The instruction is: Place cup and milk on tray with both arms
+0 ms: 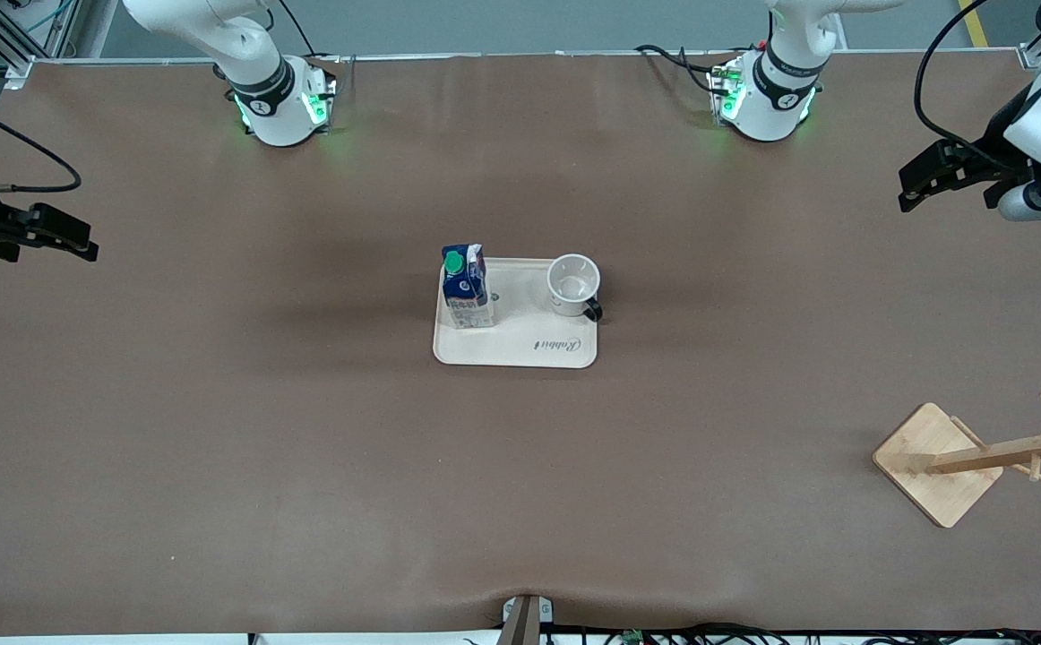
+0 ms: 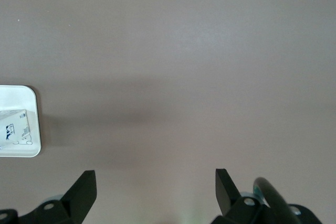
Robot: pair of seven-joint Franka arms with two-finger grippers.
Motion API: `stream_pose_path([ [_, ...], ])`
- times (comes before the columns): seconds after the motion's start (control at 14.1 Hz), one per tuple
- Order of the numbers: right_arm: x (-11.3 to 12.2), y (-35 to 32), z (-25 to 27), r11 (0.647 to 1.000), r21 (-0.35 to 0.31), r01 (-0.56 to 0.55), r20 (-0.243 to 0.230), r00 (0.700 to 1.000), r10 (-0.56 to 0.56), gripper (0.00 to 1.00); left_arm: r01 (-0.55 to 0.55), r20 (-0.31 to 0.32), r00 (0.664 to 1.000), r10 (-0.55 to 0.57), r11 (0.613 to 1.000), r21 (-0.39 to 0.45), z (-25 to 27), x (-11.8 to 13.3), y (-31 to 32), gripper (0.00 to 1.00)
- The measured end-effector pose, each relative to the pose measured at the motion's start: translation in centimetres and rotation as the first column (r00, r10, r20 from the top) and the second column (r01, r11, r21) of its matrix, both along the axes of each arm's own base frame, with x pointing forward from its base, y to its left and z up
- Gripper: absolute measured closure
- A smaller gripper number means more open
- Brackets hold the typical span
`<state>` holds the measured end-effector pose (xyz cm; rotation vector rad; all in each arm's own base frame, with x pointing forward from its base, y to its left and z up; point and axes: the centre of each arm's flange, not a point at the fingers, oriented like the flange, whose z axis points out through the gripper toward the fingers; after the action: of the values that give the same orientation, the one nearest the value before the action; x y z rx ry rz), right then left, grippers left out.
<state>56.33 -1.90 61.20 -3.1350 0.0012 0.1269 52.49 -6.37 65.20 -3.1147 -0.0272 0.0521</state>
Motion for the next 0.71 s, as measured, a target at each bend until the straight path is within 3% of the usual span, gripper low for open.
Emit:
stream_pose_path([
  [0.71,-0.05,-0.59,-0.59,1.0,0.001,0.008,-0.008,1.0,-0.008,0.0,-0.052,-0.001,0.999,0.052,0.999,0.003,-0.13,0.03,0.25,0.0],
])
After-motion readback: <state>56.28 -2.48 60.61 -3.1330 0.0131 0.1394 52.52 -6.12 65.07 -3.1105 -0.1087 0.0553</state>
